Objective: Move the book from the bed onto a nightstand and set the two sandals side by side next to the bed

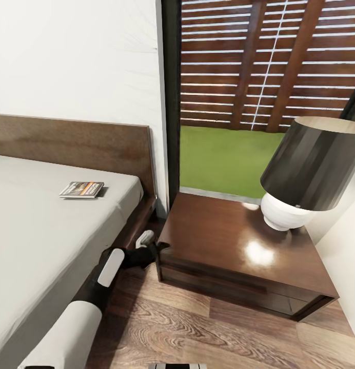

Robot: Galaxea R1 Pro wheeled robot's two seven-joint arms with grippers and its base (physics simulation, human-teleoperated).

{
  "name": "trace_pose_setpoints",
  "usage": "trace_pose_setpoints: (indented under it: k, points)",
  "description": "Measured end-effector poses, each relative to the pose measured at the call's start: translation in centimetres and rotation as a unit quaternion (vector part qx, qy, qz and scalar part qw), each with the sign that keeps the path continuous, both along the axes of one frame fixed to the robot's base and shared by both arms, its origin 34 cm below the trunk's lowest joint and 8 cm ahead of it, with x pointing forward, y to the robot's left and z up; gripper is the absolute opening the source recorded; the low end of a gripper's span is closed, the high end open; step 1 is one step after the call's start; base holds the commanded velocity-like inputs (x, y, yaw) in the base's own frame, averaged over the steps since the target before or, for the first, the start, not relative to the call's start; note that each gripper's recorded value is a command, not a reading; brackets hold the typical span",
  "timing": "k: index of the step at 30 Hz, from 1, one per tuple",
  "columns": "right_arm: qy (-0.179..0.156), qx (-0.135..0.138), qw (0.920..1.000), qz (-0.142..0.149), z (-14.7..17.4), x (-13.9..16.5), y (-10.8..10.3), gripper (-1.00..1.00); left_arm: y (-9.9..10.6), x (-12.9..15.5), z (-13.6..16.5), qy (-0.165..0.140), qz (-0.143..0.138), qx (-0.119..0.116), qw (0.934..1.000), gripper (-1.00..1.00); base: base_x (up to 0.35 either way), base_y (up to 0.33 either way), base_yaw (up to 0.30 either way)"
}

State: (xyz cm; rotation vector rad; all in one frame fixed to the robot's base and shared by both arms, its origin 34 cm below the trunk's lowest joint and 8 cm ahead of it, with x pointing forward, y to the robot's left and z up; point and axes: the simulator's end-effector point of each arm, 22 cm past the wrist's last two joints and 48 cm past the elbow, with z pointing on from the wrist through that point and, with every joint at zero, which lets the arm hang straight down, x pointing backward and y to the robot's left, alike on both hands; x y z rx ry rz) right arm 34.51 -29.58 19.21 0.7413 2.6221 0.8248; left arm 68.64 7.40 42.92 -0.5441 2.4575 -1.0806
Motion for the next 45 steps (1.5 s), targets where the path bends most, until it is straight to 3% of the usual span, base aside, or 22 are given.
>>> trace_pose_setpoints:
  k: [9,17,25,34,41,45]
  points:
    - [0.000,0.000,1.0000,0.000,0.0,0.0,0.1,1.00,1.2,4.4,3.9,-0.016,0.021,0.018,0.9995,1.00,0.000,0.000,0.000]
    - [0.000,0.001,1.0000,0.001,0.0,0.0,0.1,1.00,1.9,7.9,8.4,-0.034,0.021,0.028,0.9988,1.00,0.000,0.000,0.000]
    - [0.000,0.003,1.0000,0.000,0.0,0.0,0.5,1.00,5.1,11.4,12.2,-0.043,0.056,0.040,0.9967,1.00,0.000,0.000,0.000]
    - [0.000,0.007,1.0000,-0.001,0.0,0.1,0.9,1.00,12.0,13.4,13.4,-0.019,0.111,0.020,0.9935,1.00,0.000,0.000,0.000]
    - [-0.001,0.007,1.0000,-0.001,0.0,0.1,1.0,1.00,19.3,14.1,15.3,-0.023,0.159,-0.021,0.9868,1.00,0.000,0.000,0.000]
    - [-0.001,0.007,1.0000,-0.001,0.0,0.1,1.0,1.00,22.0,13.9,16.6,-0.027,0.165,-0.044,0.9849,1.00,0.000,0.000,0.000]
